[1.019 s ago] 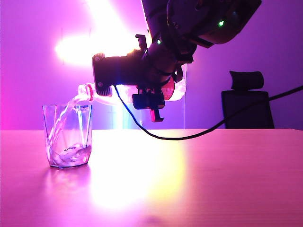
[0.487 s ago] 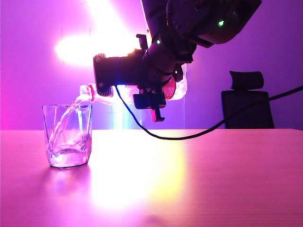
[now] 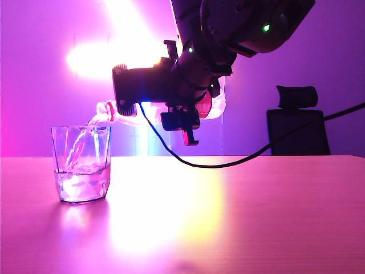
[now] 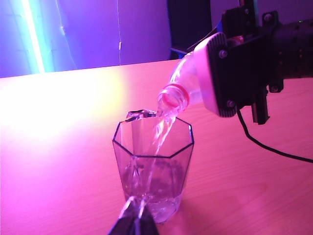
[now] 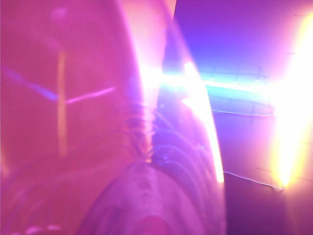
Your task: Pick up the mineral water bottle on the table and pour water into the mug until it's half full.
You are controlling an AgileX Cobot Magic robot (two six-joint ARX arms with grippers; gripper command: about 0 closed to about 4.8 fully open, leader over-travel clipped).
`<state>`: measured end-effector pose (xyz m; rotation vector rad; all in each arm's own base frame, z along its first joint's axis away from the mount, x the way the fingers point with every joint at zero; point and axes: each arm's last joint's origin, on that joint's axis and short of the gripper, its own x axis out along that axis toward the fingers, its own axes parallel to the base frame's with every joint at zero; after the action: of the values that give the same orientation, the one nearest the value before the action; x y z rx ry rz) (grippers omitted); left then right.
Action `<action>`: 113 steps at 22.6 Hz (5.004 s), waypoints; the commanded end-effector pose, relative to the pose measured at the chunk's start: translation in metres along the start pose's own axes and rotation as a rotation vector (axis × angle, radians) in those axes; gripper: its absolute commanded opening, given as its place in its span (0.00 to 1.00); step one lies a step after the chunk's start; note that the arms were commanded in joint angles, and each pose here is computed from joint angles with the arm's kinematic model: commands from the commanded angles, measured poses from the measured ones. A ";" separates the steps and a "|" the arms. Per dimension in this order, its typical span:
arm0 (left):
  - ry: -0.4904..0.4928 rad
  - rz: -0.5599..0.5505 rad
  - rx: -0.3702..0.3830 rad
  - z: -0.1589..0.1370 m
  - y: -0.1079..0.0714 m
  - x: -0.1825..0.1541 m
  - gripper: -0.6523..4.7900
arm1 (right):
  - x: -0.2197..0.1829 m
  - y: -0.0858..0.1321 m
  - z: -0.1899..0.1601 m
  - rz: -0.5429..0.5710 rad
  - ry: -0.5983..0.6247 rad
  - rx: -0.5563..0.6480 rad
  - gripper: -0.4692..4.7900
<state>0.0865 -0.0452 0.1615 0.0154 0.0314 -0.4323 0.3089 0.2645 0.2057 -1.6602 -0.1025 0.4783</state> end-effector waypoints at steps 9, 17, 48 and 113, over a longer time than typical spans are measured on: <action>-0.015 -0.003 -0.004 0.003 0.000 0.000 0.12 | -0.002 -0.012 0.000 -0.064 0.001 0.025 0.56; -0.015 -0.003 -0.004 0.003 0.000 0.000 0.12 | -0.002 -0.012 0.000 -0.063 0.001 0.025 0.56; -0.015 0.158 -0.008 0.002 0.016 -0.001 0.12 | -0.032 -0.034 0.006 0.048 -0.084 1.407 0.57; -0.012 0.455 -0.016 0.002 0.044 -0.008 0.12 | -0.182 0.092 -0.081 0.131 -0.068 1.824 1.00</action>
<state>0.0975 -0.0036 0.1615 0.0080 0.0337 0.0102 0.1567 0.1151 0.1658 0.1486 0.3152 0.4550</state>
